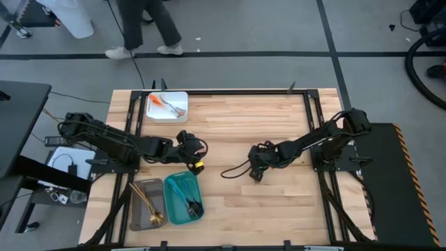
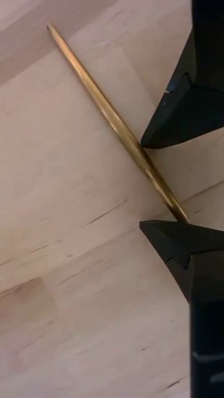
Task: Sort silverware by color (type)
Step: Put the gold fork into the black bin
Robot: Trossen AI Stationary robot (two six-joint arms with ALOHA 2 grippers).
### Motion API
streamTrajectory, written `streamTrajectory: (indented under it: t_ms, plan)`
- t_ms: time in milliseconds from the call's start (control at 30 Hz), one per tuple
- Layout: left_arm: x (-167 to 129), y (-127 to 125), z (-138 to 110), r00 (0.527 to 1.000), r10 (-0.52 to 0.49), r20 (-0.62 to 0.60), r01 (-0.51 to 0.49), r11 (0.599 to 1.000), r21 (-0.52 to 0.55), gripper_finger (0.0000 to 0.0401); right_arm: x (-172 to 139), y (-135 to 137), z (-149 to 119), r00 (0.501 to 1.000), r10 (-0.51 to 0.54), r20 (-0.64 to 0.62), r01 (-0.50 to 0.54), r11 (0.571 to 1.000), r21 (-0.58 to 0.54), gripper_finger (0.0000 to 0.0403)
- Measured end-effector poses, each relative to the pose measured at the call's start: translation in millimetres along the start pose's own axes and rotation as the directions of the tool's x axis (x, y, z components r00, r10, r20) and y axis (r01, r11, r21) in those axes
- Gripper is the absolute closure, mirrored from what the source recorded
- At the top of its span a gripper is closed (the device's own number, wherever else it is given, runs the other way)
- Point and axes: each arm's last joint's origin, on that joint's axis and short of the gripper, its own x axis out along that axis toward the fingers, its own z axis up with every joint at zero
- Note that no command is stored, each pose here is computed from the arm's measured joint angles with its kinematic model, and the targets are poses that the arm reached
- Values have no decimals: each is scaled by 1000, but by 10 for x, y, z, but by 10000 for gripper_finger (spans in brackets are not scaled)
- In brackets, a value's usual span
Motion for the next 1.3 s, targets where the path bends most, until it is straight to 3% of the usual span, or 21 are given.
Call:
streamTrajectory:
  t_ms: [267,667,767,933,1067,1300]
  plan:
    - [-5,-58,25,990,-137,-20,138,980,142,284,-56,6,16,998,59,-9,-59,994,-89,232]
    - [-13,-83,44,987,-161,0,159,973,167,284,-58,17,19,995,96,-24,-99,987,-131,356]
    - [-17,-98,64,982,-187,14,180,960,216,284,-60,21,20,994,108,-28,-111,983,-143,378]
    - [-2,-115,59,977,-213,4,201,924,327,284,-58,29,28,993,118,-16,-119,980,-157,384]
    - [78,-150,30,978,-210,-1,198,919,340,281,-60,48,51,989,145,11,-141,974,-177,378]
    - [130,-209,-9,981,-191,11,172,903,395,233,-76,105,118,974,216,71,-199,962,-189,377]
